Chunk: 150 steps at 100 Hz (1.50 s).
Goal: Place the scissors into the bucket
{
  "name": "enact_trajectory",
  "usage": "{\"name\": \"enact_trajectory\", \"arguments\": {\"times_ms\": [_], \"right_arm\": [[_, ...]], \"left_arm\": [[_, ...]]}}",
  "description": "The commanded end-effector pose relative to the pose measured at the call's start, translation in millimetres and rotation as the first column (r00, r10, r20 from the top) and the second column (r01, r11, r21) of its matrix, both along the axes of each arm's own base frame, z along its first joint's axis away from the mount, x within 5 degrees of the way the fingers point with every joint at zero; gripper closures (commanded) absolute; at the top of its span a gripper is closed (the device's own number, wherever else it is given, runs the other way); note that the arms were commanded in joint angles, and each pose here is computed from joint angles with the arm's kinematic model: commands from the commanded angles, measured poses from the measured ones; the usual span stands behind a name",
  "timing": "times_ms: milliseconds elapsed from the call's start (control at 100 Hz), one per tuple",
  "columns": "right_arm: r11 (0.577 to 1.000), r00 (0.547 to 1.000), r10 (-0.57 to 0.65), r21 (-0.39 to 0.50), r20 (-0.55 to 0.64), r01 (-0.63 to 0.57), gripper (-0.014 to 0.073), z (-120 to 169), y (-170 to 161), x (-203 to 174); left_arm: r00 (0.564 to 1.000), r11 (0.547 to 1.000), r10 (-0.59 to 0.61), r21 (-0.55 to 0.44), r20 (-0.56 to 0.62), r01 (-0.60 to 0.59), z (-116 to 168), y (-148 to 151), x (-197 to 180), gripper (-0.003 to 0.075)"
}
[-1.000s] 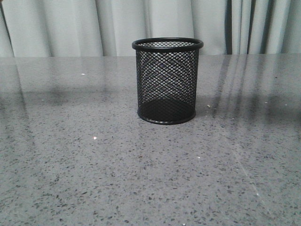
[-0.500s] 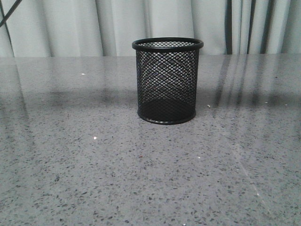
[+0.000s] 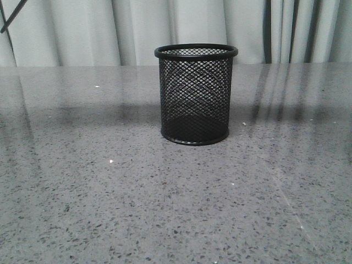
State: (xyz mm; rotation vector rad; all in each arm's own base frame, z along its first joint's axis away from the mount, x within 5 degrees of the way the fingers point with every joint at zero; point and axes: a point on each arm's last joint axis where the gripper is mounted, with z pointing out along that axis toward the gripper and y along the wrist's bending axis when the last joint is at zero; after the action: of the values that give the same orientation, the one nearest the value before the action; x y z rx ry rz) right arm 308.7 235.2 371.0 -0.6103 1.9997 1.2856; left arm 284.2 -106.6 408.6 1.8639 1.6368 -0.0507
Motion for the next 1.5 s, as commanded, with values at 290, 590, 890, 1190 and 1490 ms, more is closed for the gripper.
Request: {"name": "enact_trajectory", "arguments": {"times_ms": [290,590,890,1190,1490], "right_arm": [[0.996,0.998,-0.025,0.089,0.054,0.020,0.0669,31,-4,-7],[0.997,0.998,0.003,0.081,0.062,-0.009,0.0669,30,-5,-9],[0.996,0.985,-0.067,0.075,0.158,0.056,0.0668,57,-39,-15],[0.976,0.952,-0.139,-0.127,0.272,0.179,0.0657,89,-91,-51],[0.895,0.951,-0.182,-0.359,0.251,0.267,0.0657,93,-119,-86]], "left_arm": [[0.998,0.997,-0.004,-0.080,0.057,0.009,24,-3,-14,0.0552],[0.996,0.991,0.033,-0.132,0.084,-0.022,37,-1,-25,0.0279],[0.968,0.966,0.208,-0.183,0.141,-0.181,62,38,-45,0.0356],[0.892,0.868,0.447,-0.272,0.067,-0.414,71,71,-51,0.0356],[0.895,0.863,0.442,-0.301,0.056,-0.407,74,69,-55,0.0356]]}}
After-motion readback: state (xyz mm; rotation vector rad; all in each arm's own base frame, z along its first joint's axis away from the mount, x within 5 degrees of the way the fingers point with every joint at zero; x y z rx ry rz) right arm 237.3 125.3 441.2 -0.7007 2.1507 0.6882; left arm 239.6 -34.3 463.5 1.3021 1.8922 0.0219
